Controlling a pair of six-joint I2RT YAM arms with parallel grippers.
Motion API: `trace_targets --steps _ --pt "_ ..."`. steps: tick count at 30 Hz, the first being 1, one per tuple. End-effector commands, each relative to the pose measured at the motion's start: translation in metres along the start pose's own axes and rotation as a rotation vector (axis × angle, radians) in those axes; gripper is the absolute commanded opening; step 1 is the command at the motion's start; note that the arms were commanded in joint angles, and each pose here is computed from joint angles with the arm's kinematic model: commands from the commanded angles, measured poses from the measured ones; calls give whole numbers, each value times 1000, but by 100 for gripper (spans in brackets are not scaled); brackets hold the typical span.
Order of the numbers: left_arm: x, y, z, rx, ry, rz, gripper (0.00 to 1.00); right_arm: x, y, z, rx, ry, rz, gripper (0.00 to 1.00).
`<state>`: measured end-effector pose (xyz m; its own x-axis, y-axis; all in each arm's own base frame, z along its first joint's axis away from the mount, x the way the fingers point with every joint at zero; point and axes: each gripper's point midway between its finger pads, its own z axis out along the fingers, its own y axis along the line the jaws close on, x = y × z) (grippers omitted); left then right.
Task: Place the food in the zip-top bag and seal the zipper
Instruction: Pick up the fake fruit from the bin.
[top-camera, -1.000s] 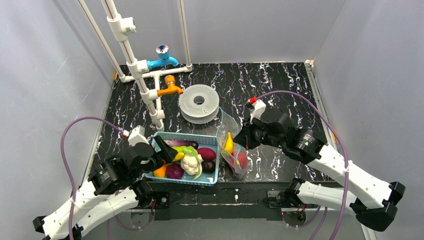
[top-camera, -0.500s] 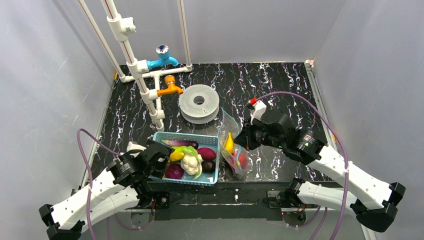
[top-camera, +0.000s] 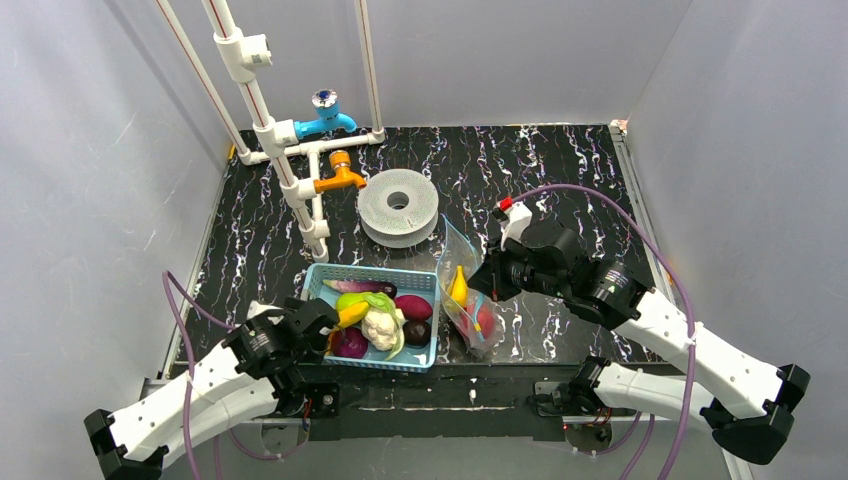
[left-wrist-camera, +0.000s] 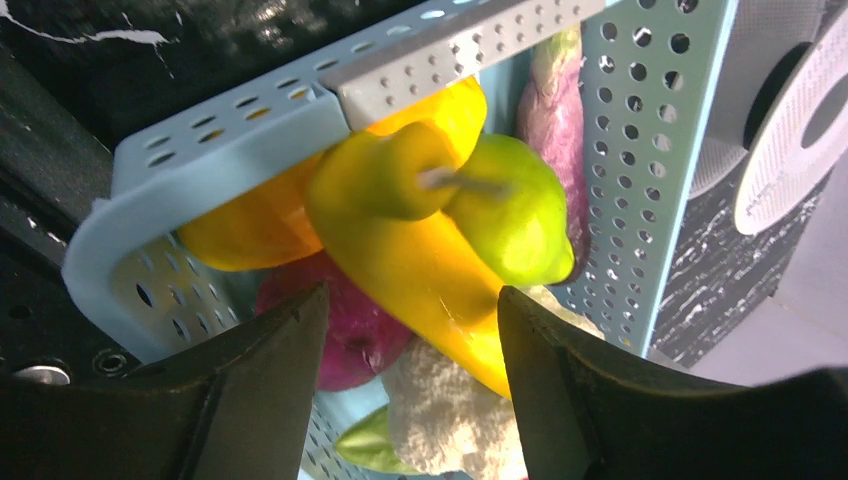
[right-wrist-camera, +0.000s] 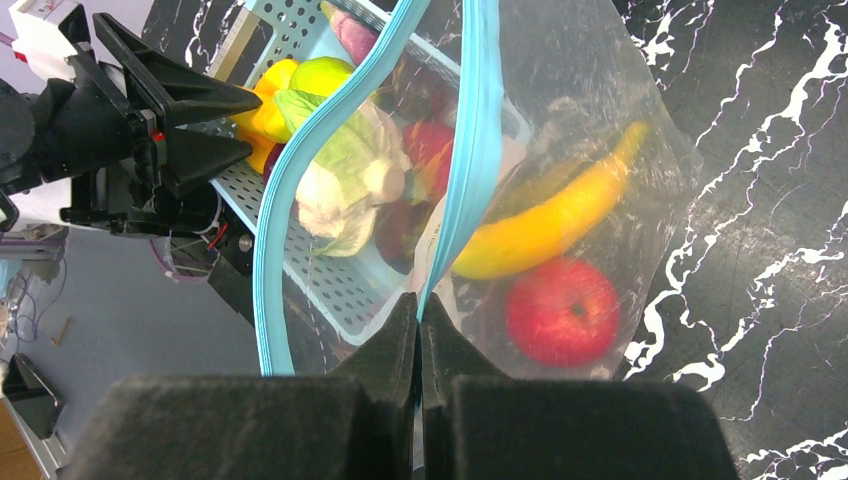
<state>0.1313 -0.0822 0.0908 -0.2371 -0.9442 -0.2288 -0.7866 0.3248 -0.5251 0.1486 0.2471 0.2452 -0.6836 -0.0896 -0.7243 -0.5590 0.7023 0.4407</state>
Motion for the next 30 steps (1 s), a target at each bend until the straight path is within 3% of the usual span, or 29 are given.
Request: trace_targets --steps 1,12,21,26,30 --pt "-20 -24 11 47 -93 -571 61 -10 6 2 -27 -33 -4 1" --pt "-16 -45 17 102 -123 -580 59 -8 11 1 -51 -18 0 1" --pt "-14 -48 16 105 -105 -592 33 -6 10 -1 -52 -22 4 1" --pt "-25 -53 -4 120 -109 -572 30 -6 9 -2 -50 -27 2 1" --pt "-43 -57 -29 150 -142 -453 28 -7 9 -2 -50 -31 3 1"
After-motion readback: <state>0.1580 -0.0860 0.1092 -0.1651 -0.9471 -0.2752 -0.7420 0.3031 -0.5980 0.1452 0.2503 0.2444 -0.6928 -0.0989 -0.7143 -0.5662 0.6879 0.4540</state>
